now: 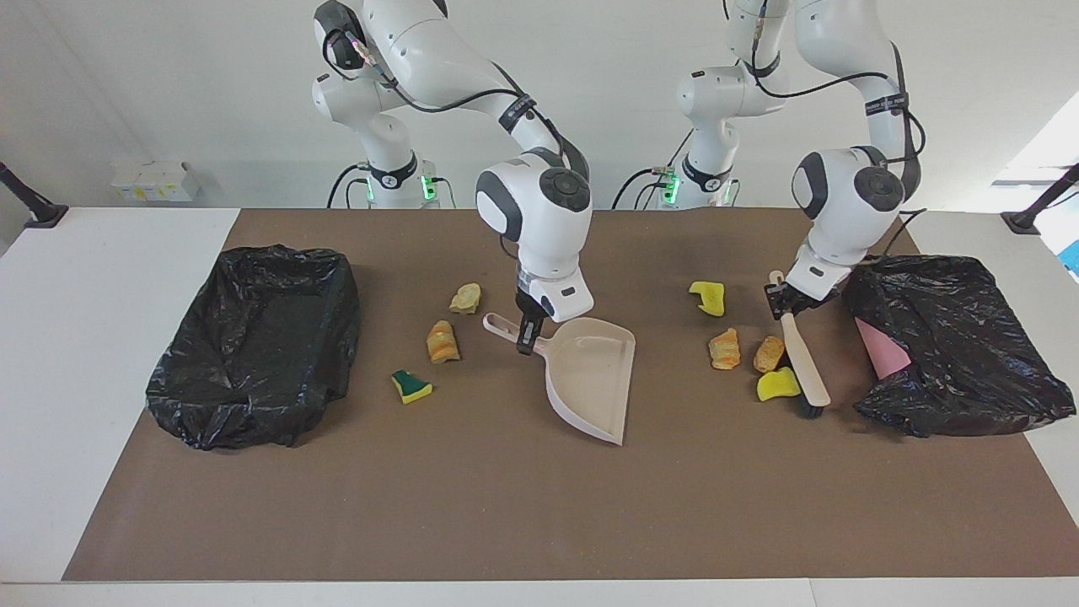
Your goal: Sweep and dump trash in bin
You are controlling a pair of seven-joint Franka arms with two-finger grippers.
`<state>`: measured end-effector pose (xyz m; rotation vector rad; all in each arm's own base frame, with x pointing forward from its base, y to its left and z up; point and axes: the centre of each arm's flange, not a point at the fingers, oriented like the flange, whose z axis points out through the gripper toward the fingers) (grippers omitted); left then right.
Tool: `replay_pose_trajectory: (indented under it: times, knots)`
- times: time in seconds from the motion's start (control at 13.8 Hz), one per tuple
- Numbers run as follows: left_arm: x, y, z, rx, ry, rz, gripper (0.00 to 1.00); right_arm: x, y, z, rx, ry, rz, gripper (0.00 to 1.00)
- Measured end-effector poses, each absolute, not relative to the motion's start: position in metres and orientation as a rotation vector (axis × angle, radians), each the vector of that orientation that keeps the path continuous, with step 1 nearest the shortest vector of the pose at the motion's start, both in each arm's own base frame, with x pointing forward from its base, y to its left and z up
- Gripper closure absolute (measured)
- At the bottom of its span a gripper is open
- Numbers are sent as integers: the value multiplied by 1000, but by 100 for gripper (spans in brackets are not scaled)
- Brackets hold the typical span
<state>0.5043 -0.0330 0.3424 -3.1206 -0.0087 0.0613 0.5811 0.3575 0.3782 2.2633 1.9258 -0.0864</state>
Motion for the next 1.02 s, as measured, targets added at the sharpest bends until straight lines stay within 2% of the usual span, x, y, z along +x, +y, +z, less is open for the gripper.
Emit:
replay_pose_trajectory:
  times: [0.58,1.02]
  knots:
    - [467,-194,338,-3240,-56,92,74,553,358,368,2150,2084,-162,69]
    - [407,-304,345,-3295,128,149,74,546,360,355,2138,2100,-160,69]
